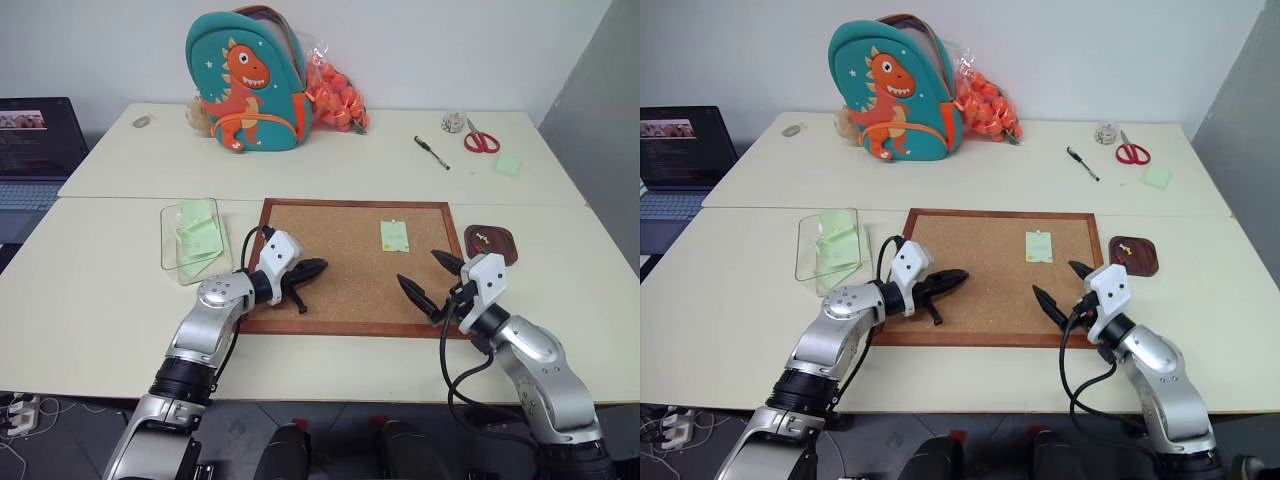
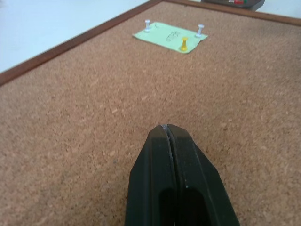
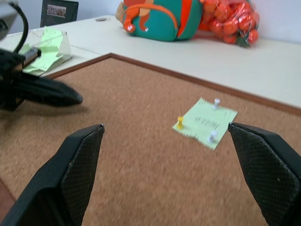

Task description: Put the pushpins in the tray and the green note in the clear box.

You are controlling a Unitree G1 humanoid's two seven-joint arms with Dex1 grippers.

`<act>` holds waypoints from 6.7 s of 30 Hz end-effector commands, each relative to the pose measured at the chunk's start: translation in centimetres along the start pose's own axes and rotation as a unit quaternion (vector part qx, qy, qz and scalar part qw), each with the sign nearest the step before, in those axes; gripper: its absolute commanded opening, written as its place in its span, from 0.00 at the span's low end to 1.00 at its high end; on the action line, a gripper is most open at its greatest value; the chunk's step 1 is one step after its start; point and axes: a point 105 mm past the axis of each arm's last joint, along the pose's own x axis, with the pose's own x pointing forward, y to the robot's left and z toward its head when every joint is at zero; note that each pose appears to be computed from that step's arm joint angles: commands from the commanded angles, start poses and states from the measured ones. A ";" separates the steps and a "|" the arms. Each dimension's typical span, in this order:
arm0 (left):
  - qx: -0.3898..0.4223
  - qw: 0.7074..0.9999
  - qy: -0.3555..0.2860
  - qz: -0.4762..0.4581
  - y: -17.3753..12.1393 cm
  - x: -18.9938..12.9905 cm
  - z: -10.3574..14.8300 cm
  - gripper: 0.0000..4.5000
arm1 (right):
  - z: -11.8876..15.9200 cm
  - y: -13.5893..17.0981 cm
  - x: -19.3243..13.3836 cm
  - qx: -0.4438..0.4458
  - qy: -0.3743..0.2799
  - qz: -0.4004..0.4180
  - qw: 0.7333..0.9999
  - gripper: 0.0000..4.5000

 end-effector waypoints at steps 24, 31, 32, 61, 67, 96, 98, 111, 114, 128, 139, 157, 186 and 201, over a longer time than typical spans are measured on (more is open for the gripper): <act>-0.025 0.998 0.029 -0.052 -2.1 0.5 -1.9 0.00 | -0.2 -7.2 10.2 0.023 0.086 -0.068 0.994 1.00; -0.024 0.998 0.031 -0.051 -2.3 0.2 -2.1 0.00 | -1.0 -7.3 11.2 0.028 0.084 -0.065 0.994 1.00; -0.024 0.998 0.032 -0.051 -2.3 0.2 -2.1 0.00 | -1.1 -7.2 11.4 0.028 0.083 -0.063 0.994 1.00; -0.027 0.998 0.036 -0.052 -2.7 0.0 -2.1 0.00 | -2.1 -7.9 12.8 0.028 0.091 -0.083 0.992 0.00; -0.028 0.998 0.037 -0.053 -2.8 -0.1 -2.2 0.00 | -1.4 -7.9 12.9 0.029 0.072 -0.082 0.994 0.00; -0.043 0.996 0.048 -0.061 -3.3 -0.1 -2.7 0.00 | 1.7 -6.6 12.6 0.035 -0.007 -0.048 0.998 0.00; -0.043 0.996 0.048 -0.061 -3.4 -0.1 -2.7 0.00 | 1.8 -6.5 12.5 0.032 -0.010 -0.046 0.998 0.00; -0.045 0.996 0.043 -0.062 -3.6 -0.1 -2.7 0.00 | 4.6 -7.3 7.8 -0.033 -0.026 -0.048 0.998 0.00; -0.044 0.996 0.045 -0.063 -3.7 -0.2 -2.8 0.00 | 4.1 -9.4 3.7 -0.044 -0.002 -0.103 0.994 0.00; -0.039 0.995 0.047 -0.080 -3.7 0.2 -2.8 0.00 | -0.5 -15.5 -1.2 -0.019 0.104 -0.246 0.963 0.00; -0.040 0.995 0.048 -0.076 -3.8 0.0 -2.9 0.00 | -1.9 -17.6 -2.3 -0.011 0.124 -0.279 0.952 0.00; -0.037 0.995 0.046 -0.077 -3.8 0.2 -2.6 0.00 | -2.9 -19.2 -3.3 0.003 0.137 -0.313 0.940 0.50; -0.035 0.995 0.047 -0.082 -3.9 0.2 -2.8 0.00 | -0.9 -5.8 4.6 0.034 0.049 -0.112 0.992 0.93; -0.035 0.995 0.048 -0.086 -4.1 0.1 -2.9 0.00 | -2.6 -4.9 5.9 0.039 0.060 -0.094 0.993 0.93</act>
